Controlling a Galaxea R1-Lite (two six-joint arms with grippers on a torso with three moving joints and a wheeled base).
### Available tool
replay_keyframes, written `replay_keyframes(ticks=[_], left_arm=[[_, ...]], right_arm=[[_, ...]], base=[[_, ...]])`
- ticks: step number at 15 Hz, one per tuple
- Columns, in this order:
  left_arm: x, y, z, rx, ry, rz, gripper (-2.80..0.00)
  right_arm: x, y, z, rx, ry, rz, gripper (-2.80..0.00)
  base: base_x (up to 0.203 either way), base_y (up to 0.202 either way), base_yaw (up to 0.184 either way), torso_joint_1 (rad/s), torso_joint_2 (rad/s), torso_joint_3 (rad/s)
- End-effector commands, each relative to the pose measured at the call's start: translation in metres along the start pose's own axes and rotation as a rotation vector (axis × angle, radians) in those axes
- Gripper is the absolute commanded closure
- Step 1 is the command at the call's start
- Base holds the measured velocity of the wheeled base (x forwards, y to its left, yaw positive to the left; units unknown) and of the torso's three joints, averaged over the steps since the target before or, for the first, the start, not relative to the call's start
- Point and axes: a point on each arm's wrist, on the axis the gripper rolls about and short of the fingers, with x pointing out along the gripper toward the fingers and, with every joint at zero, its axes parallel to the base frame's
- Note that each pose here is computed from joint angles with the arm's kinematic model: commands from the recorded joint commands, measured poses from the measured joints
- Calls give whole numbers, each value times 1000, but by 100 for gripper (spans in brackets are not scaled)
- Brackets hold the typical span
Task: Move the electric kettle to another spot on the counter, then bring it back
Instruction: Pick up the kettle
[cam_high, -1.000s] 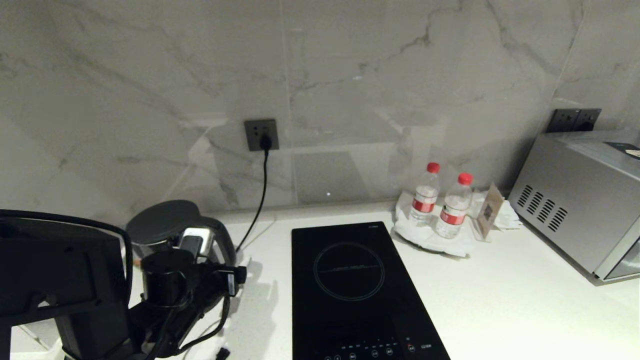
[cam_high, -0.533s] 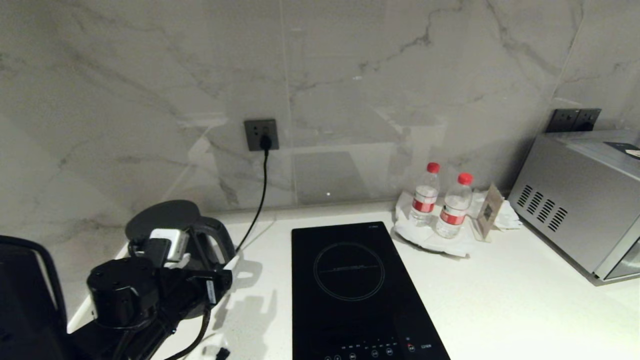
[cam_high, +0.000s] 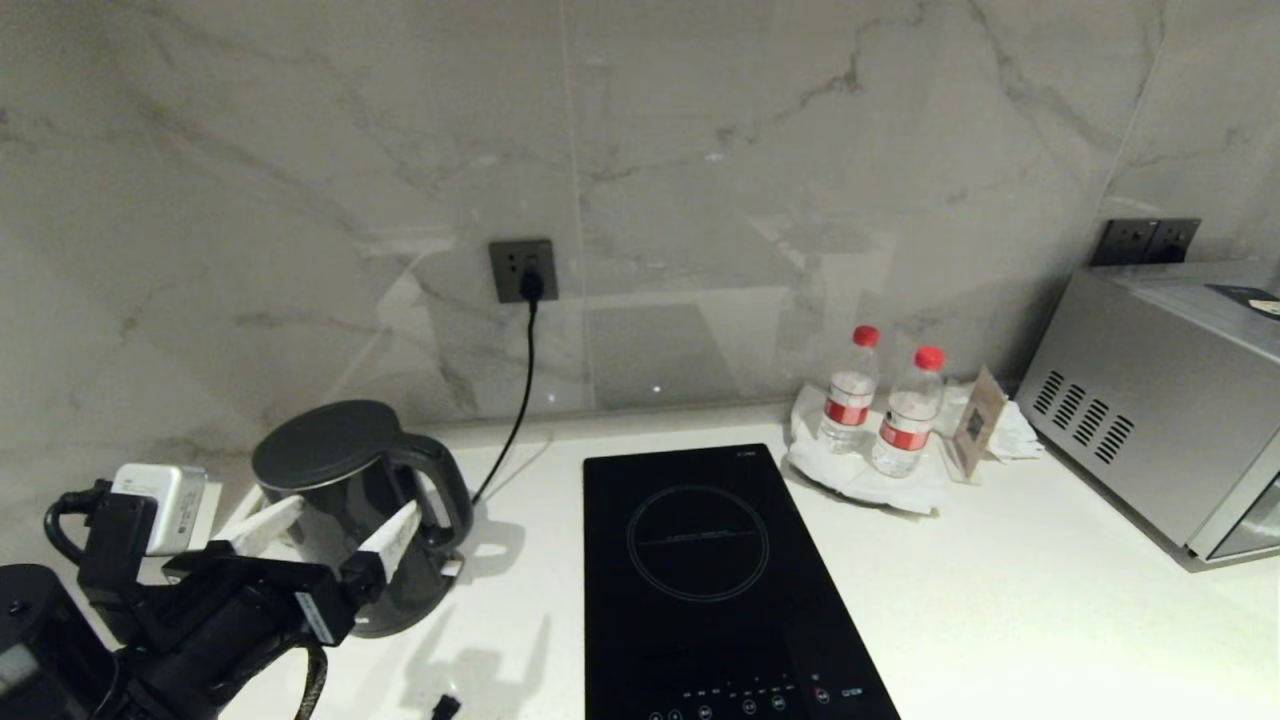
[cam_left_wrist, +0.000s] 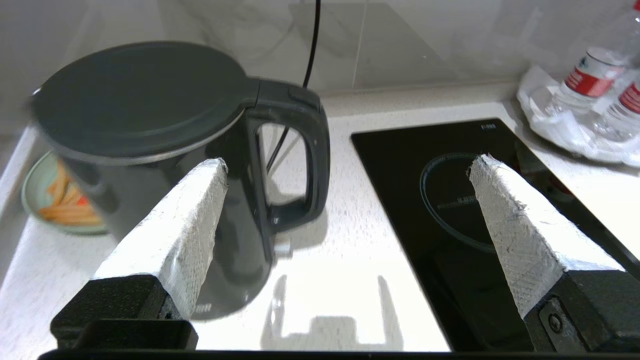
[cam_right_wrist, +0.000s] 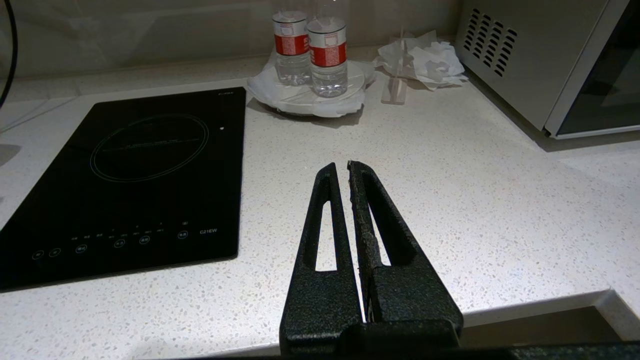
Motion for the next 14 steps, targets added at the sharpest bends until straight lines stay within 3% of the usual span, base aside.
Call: replay_keyframes(ticks=[1,5,7,10,12,13,14], left_arm=[[-24,4,14,-19,-73,-9,-280],[-52,10,23,-7,-27,-2,-280],[-64,12,30,9,40,2,-280],[-88,16,47,4,17,-13,-280],[-101,19,47,19,77,6,-280],[-108,21,47,17,68,10,0],[-118,24,48,11,42,6,0]], right_arm=[[0,0,0,0,0,0,0],[0,0,0,0,0,0,0],[0,0,0,0,0,0,0],[0,0,0,0,1,0,0],[0,0,0,0,0,0,0],[0,0,0,0,0,0,0],[0,0,0,0,0,0,0]], base=[[0,0,0,0,0,0],[0,0,0,0,0,0],[0,0,0,0,0,0],[0,0,0,0,0,0],[0,0,0,0,0,0],[0,0,0,0,0,0],[0,0,0,0,0,0]])
